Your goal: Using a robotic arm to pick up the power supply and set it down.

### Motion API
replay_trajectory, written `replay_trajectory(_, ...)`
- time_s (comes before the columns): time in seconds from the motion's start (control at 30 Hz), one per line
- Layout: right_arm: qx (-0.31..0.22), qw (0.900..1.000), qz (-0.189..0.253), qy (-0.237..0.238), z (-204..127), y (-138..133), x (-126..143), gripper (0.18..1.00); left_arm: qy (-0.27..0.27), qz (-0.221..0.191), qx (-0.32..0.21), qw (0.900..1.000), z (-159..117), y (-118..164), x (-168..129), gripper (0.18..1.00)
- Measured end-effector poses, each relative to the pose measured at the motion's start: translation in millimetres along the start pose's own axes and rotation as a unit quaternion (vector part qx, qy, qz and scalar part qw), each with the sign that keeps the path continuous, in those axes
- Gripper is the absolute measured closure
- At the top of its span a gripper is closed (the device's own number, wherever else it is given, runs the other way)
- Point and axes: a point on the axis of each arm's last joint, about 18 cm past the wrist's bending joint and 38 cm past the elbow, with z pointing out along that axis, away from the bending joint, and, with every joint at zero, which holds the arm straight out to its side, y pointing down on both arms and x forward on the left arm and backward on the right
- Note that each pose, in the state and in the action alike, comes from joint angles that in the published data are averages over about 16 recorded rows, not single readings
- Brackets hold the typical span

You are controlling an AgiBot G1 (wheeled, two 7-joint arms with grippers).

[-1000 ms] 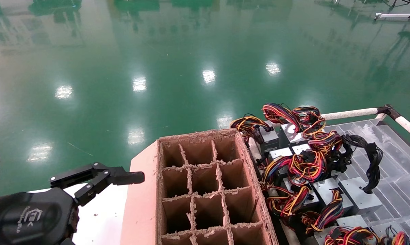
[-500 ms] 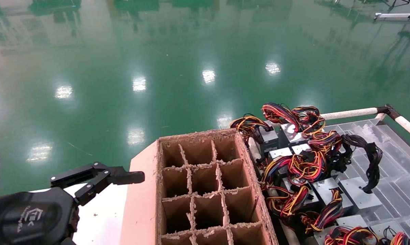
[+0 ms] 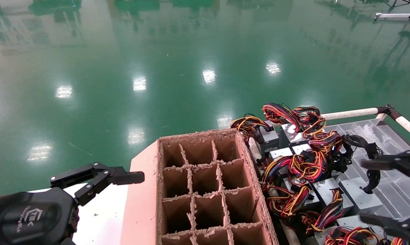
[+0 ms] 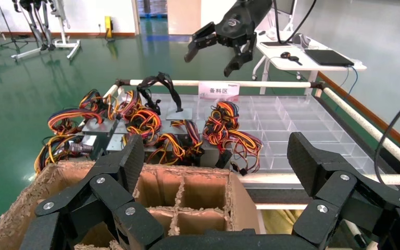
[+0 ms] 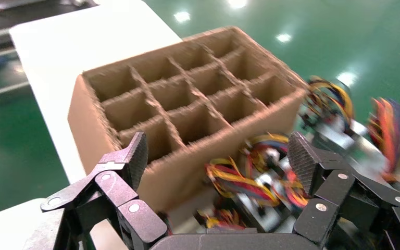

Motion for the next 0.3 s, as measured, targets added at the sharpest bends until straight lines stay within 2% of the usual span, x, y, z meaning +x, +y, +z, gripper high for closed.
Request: replay_trajectory(0.3,0.025,0.999,-0.006,-0.033,28.6,-13.0,-5.1,0.211,0.0,0.0,0.0,1.0,0.0,0.0,0.0,0.184)
